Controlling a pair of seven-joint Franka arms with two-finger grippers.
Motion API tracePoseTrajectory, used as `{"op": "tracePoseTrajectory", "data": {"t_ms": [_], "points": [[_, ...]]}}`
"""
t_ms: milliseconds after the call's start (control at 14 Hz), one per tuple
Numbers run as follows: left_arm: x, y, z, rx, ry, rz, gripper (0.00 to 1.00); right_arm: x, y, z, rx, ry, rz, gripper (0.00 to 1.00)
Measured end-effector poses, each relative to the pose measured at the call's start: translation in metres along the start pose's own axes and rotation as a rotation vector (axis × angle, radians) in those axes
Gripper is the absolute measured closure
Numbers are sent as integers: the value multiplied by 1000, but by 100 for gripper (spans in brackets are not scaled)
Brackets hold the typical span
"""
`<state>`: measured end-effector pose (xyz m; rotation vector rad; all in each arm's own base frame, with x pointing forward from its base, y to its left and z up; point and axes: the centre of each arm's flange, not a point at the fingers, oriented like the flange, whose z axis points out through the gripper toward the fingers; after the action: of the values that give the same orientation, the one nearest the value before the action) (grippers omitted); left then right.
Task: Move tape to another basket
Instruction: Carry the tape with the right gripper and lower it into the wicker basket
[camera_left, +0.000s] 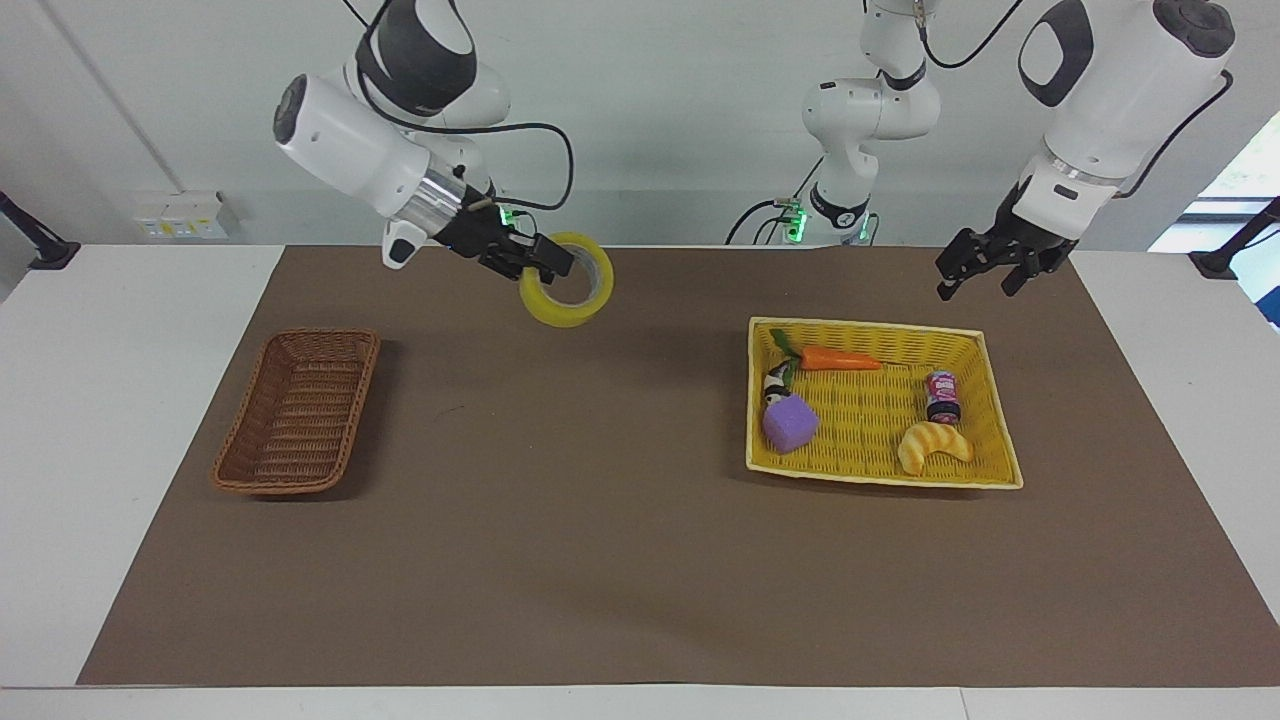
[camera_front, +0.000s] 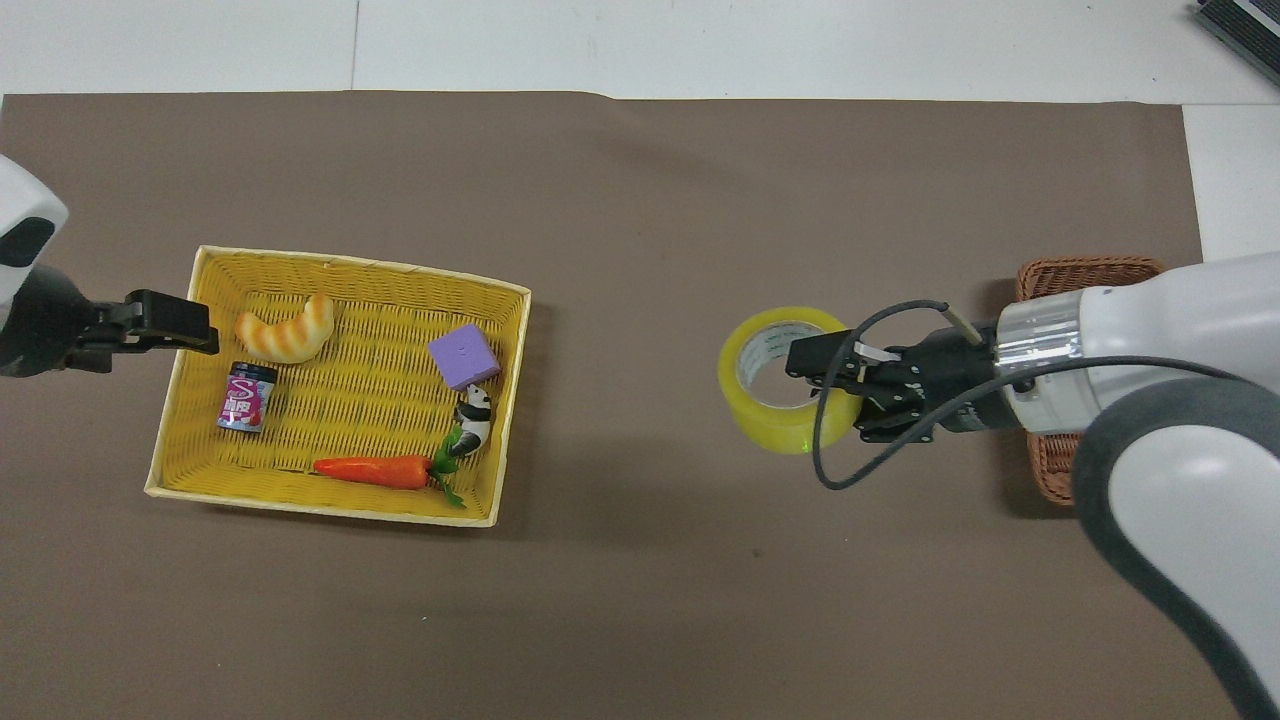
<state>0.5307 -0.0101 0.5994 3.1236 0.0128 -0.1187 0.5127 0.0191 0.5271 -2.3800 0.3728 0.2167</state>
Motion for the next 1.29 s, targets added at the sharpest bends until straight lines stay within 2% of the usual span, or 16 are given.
{"op": "tracePoseTrajectory", "data": {"t_ms": [143,287,358,717,860,1003,1290], "points": [[-2,0,-18,14,-37,4,0,5,48,-32,-106,15,-86,100],[5,3,-21,15,-37,11,0,8,92,-59,-250,28,-184,100],[8,4,-18,15,-41,12,0,8,109,-71,-294,32,-205,100],[12,-1,-16,14,-37,3,0,15,167,-104,-390,73,-223,100],[12,-1,-18,14,-29,2,0,38,203,-105,-475,89,-311,100],[12,1,-24,-2,-14,3,0,72,229,-83,-549,87,-372,100],[14,6,-30,-21,23,10,0,107,266,-46,-574,40,-465,100]]}}
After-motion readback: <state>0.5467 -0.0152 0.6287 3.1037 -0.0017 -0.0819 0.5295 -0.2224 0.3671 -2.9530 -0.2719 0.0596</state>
